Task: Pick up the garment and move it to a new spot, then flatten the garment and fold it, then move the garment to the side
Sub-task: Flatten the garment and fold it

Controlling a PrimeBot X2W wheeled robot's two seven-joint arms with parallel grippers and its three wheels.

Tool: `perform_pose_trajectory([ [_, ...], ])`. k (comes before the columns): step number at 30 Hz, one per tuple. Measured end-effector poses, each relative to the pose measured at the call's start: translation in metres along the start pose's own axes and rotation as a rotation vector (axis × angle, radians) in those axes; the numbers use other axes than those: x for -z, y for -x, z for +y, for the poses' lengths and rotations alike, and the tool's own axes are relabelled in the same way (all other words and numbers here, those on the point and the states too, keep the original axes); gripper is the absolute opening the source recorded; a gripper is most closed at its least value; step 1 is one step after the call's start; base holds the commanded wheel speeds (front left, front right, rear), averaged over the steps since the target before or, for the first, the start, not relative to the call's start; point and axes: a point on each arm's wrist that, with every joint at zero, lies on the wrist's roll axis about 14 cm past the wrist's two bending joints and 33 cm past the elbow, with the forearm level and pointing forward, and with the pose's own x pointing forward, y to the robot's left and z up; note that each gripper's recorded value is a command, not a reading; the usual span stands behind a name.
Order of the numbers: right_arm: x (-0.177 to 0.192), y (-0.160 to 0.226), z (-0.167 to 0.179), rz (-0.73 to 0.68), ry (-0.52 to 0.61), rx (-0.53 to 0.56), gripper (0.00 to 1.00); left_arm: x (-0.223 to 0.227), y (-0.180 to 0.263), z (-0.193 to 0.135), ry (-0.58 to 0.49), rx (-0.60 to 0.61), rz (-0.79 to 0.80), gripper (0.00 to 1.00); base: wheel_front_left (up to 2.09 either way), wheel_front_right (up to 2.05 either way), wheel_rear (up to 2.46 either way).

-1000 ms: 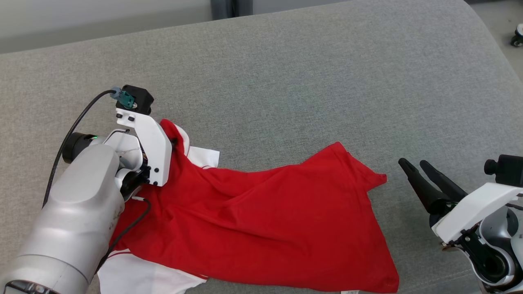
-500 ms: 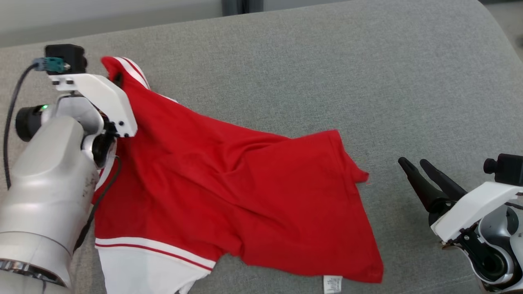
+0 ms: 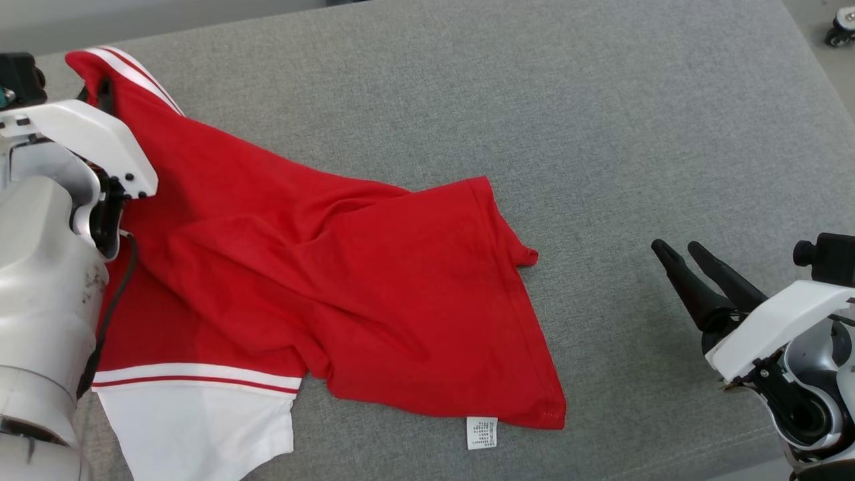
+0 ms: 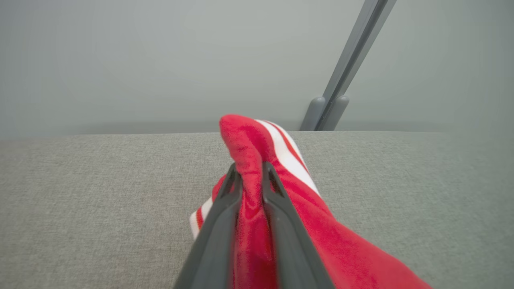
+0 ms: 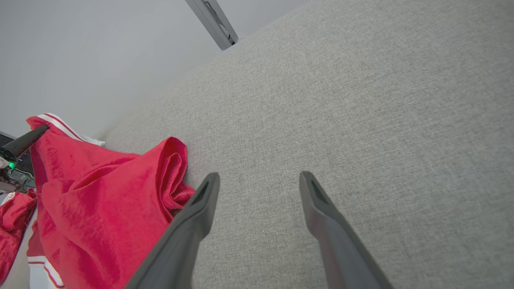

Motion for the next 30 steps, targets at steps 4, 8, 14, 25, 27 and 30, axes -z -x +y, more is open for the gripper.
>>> perform_pose_trajectory([
  [4,-0.002,0.002,0.004,-0.01,-0.002,-0.011,1.0,0.014,0.009,-0.004,-0.006,0.017,0.06,1.0,0.0,0.0,0.0],
  [8,-0.006,0.004,0.015,-0.035,-0.006,-0.038,1.0,0.015,0.023,0.002,-0.019,0.025,0.072,1.0,0.0,0.0,0.0],
  [14,-0.014,0.007,0.028,-0.091,-0.014,-0.071,1.0,-0.008,0.051,0.031,-0.052,-0.009,0.005,1.0,0.0,0.0,0.0],
  [25,-0.013,0.005,0.059,-0.134,-0.01,-0.149,1.0,-0.026,0.116,0.048,-0.066,0.009,-0.183,1.0,0.0,0.0,0.0],
  [27,-0.016,0.005,0.062,-0.151,-0.005,-0.158,1.0,-0.026,0.122,0.049,-0.063,0.01,-0.196,1.0,0.0,0.0,0.0],
  [30,-0.027,0.009,0.072,-0.224,0.004,-0.182,1.0,-0.026,0.141,0.058,-0.055,-0.007,-0.24,1.0,0.0,0.0,0.0],
])
